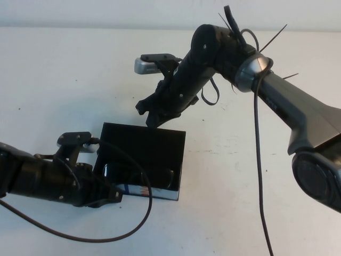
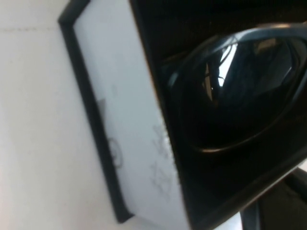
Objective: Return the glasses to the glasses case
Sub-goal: Close the glasses case
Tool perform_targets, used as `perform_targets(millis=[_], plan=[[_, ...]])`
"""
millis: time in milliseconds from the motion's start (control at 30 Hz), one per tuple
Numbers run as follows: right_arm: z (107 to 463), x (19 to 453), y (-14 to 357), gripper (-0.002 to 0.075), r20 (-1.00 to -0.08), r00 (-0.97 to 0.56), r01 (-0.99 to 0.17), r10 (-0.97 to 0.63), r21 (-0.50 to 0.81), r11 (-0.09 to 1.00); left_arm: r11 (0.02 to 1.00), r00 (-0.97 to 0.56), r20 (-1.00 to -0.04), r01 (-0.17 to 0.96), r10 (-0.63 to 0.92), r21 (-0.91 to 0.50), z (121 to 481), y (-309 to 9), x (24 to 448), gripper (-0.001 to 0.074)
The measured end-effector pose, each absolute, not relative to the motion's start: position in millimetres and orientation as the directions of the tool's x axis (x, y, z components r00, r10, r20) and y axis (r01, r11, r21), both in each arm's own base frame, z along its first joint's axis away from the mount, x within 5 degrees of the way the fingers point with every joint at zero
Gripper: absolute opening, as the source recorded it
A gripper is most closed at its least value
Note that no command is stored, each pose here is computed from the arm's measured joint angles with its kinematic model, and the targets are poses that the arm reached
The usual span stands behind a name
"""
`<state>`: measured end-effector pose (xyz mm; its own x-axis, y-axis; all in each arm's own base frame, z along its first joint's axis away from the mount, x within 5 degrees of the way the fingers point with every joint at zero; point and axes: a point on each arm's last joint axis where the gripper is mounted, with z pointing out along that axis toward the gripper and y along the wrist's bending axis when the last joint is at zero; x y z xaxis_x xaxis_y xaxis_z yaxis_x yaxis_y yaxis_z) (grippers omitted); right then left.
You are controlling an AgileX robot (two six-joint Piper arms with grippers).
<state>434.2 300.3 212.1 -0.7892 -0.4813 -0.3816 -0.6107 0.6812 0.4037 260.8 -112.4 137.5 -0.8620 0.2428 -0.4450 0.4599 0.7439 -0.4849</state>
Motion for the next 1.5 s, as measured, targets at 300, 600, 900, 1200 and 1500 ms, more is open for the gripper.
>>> perform_targets(millis=[300,600,900,1200,1500], plan=[[214.8,432.6,303.9,-0.0011,-0.385,-0.802,-0.596,-0.457,0.459,0.659,0.743,-0.862,-0.445,0.460,0.243,-0.486,137.6,-112.5,260.7,-0.0004],[234.2,409.7,303.1,-0.0011,-0.360,-0.804,-0.594,-0.473,0.502,0.629,0.748,-0.864,-0.447,0.453,0.234,-0.484,137.6,-112.2,261.5,-0.0004],[227.4,375.1,325.0,-0.0011,-0.311,-0.768,-0.633,-0.560,0.506,0.586,0.760,-0.875,-0.424,0.436,0.232,-0.483,138.7,-110.9,260.2,-0.0004],[228.2,362.9,337.8,-0.0011,-0.312,-0.746,-0.654,-0.588,0.505,0.563,0.827,-0.869,-0.414,0.431,0.271,-0.362,187.3,-94.6,237.5,-0.0004],[204.9,354.6,332.3,-0.0011,-0.225,-0.770,-0.612,-0.598,0.527,0.590,0.851,-0.769,-0.589,0.464,0.248,-0.247,264.2,-76.8,190.1,-0.0004]])
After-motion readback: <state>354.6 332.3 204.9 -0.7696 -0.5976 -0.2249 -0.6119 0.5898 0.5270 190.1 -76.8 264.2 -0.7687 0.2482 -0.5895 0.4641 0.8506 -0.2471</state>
